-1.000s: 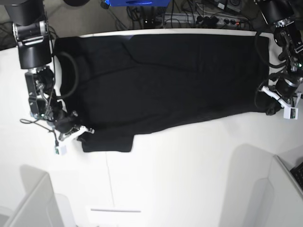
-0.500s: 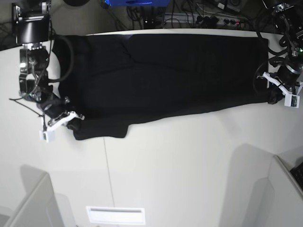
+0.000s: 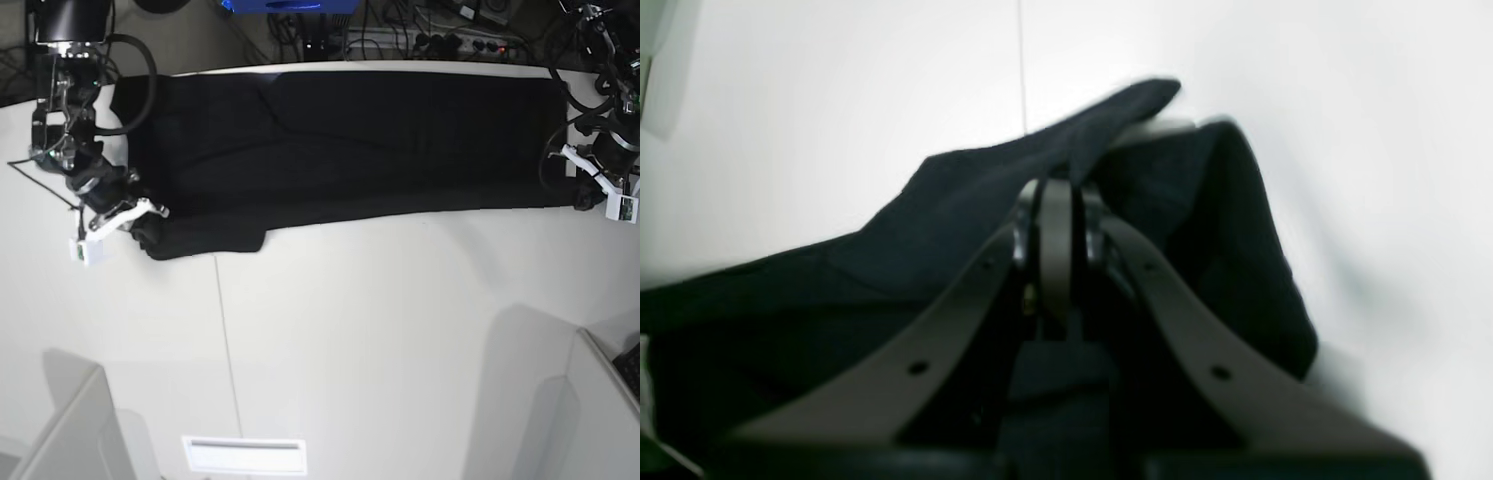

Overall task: Fold the T-shirt properly
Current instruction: 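Lift the hem with both grippers and fold it over toward the collar, then lower the folded hem onto the collar edge and release both grippers, then move the right gripper to the strip end and grasp it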

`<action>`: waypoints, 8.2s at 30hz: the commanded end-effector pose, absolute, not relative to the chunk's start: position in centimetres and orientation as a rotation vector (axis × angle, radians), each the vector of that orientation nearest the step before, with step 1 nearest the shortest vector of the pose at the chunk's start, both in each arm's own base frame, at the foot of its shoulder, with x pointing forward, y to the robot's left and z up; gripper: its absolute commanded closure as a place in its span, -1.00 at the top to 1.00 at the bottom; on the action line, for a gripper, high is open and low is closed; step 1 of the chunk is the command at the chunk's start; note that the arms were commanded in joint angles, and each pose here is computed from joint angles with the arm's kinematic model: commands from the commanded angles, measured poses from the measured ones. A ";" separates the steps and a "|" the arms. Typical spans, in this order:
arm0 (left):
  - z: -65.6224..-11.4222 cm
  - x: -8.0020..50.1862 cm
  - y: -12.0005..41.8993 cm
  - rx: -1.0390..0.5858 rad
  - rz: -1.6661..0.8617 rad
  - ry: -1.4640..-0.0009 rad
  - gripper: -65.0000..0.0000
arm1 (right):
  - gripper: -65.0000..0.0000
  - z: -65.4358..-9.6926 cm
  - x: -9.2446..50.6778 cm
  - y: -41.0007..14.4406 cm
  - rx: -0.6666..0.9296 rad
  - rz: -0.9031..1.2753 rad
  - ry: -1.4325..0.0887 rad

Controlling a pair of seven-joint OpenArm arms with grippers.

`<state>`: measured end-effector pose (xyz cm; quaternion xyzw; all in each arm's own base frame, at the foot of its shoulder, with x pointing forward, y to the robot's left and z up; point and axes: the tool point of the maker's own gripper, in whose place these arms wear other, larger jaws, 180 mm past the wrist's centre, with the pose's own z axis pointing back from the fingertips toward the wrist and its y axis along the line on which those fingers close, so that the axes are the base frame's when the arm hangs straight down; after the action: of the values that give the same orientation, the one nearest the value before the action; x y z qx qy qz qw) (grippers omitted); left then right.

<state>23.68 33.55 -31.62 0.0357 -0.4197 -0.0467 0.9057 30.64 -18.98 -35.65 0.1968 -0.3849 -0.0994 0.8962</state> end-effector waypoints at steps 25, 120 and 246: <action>-29.7 21.4 32.6 0.017 -0.105 -0.902 -1.00 | -1.00 -32.4 25.8 -19.6 0.404 -0.244 -0.770; -31.9 14.6 34.0 0.068 -0.070 -0.704 0.30 | -0.13 -36.5 16.3 -23.3 0.292 -0.452 -0.621; -44.5 20.8 37.6 -0.100 0.321 -0.560 -1.00 | -1.00 -36.0 27.2 -11.5 0.349 0.042 -0.705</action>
<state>22.68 37.87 -42.91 -0.0579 -0.3309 0.1639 0.9275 26.60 -11.48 -37.04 0.1681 -0.3225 0.0189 0.9313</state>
